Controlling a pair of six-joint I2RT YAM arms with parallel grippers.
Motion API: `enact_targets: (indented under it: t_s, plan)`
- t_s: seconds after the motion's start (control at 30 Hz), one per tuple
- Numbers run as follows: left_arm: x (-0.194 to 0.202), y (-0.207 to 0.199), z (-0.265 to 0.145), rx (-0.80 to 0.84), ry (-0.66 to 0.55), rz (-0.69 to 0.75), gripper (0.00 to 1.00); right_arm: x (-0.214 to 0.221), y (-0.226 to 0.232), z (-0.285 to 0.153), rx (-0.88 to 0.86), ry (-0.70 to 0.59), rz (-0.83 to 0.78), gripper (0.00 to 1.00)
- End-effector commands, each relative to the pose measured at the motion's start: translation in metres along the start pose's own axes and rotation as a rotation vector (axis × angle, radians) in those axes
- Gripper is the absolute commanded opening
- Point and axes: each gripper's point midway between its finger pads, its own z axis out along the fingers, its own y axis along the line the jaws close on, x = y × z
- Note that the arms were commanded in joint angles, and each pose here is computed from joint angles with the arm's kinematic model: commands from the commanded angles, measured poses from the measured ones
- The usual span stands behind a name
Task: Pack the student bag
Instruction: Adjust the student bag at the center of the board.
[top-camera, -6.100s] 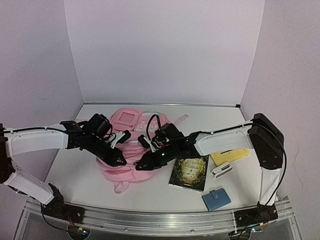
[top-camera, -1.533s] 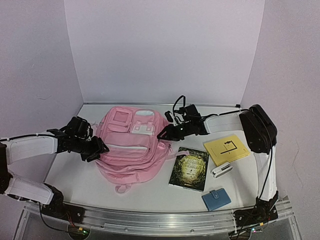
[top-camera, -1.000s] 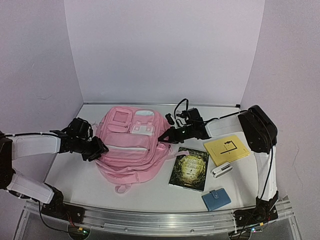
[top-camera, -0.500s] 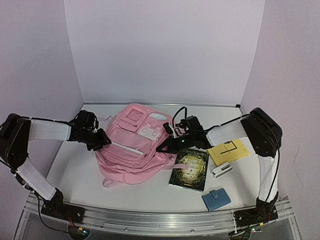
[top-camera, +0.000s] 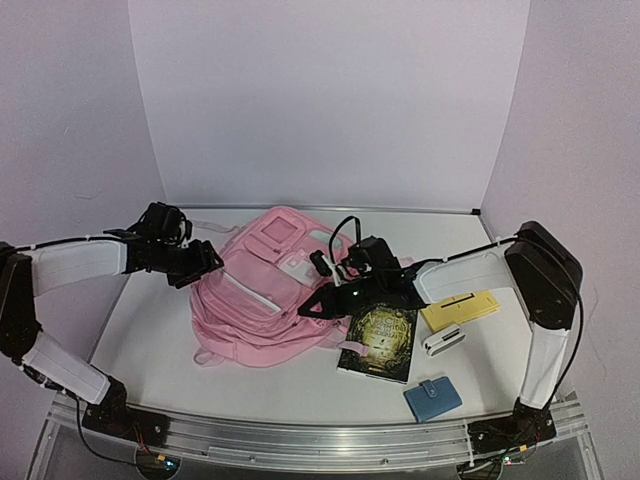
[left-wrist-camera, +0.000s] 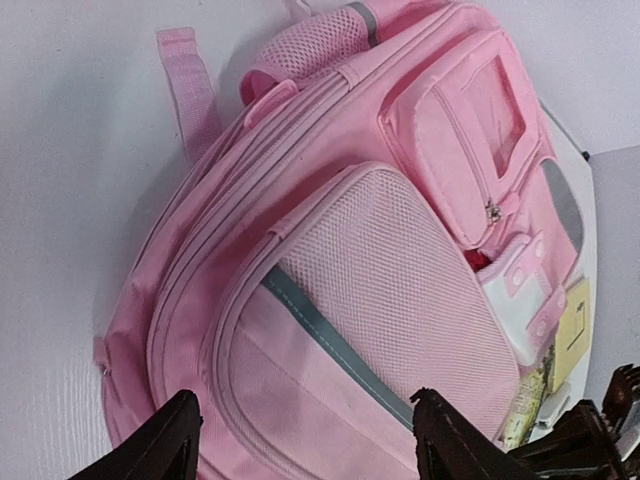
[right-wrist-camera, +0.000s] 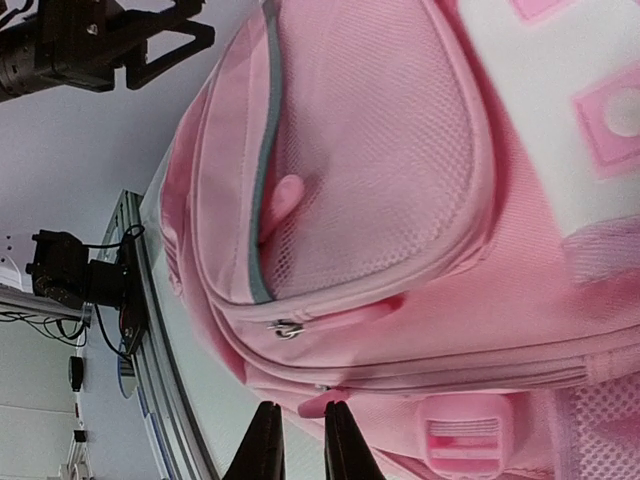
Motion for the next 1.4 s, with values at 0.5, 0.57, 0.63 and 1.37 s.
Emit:
enact_targets:
  t_s: [0.5, 0.57, 0.63, 1.37]
  plan:
    - [0.075, 0.061, -0.032, -0.064, 0.032, -0.243, 0.78, -0.013, 0.017, -0.036, 0.228, -0.067, -0.159, 0.51]
    - [0.075, 0.059, -0.031, -0.041, 0.03, -0.243, 0.74, -0.017, 0.015, -0.04, 0.265, -0.067, -0.196, 0.54]
    - [0.075, 0.056, -0.029, -0.022, 0.031, -0.241, 0.7, -0.016, 0.015, -0.039, 0.275, -0.042, -0.221, 0.54]
    - [0.082, 0.057, -0.019, -0.002, 0.053, -0.245, 0.39, 0.016, 0.023, 0.022, 0.575, 0.06, -0.221, 0.55]
